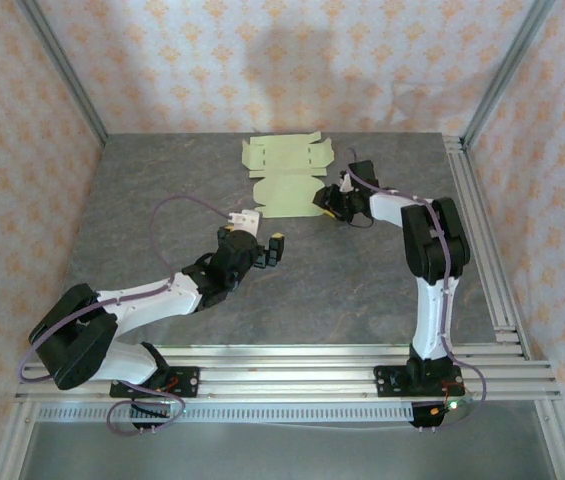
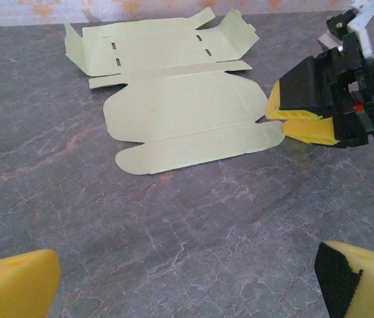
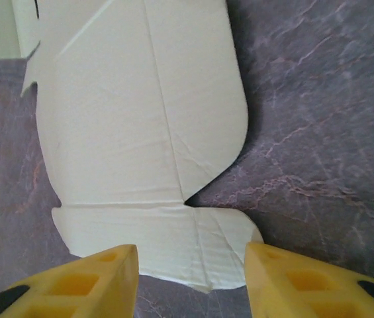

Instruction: Fold the paper box

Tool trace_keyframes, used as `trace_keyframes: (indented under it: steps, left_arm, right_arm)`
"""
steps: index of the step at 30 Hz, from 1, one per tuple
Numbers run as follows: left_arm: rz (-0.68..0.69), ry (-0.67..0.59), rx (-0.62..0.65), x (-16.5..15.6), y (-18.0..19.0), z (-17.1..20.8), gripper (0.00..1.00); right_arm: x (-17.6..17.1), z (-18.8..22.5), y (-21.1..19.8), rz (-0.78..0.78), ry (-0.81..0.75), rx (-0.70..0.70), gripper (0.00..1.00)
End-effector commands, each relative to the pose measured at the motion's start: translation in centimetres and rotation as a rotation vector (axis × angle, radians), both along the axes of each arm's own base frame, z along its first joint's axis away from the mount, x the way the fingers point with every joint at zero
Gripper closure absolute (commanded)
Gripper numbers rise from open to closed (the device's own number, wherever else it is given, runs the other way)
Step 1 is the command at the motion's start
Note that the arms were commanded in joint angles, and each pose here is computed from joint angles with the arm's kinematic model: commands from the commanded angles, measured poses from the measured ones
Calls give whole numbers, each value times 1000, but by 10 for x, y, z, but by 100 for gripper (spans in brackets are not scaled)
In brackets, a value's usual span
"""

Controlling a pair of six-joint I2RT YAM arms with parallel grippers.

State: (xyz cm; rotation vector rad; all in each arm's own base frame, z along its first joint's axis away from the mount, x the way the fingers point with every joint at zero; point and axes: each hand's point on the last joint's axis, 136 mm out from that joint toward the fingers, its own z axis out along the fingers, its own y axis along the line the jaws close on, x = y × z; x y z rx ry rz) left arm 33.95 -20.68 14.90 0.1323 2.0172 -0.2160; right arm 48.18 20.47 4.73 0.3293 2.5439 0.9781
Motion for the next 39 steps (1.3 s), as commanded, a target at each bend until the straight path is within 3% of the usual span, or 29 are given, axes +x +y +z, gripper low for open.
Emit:
trace_keyframes:
  steps: [1,5,12,19,25,32,39]
  left_arm:
    - [33,-30,-15,4,2,15,0]
    - [34,-27,-14,5,2,13,0]
    - [35,-25,-18,3,3,11,0]
    - [36,-13,-18,3,3,5,0]
    - [48,-15,-23,5,3,6,0]
    - [122,10,-110,8,16,4,0]
    - [248,54,-209,12,51,1,0]
  right_arm:
    - [2,20,-13,-33,-53,-38,50]
    - [3,21,-13,-53,-60,-25,43]
    - [5,0,-11,-67,8,10,44]
    - [8,-7,-1,-49,34,68,64]
    - [5,2,-1,-41,5,72,100]
    - [-8,19,-6,-102,-77,85,100]
    - [-59,19,-1,-210,-131,102,100]
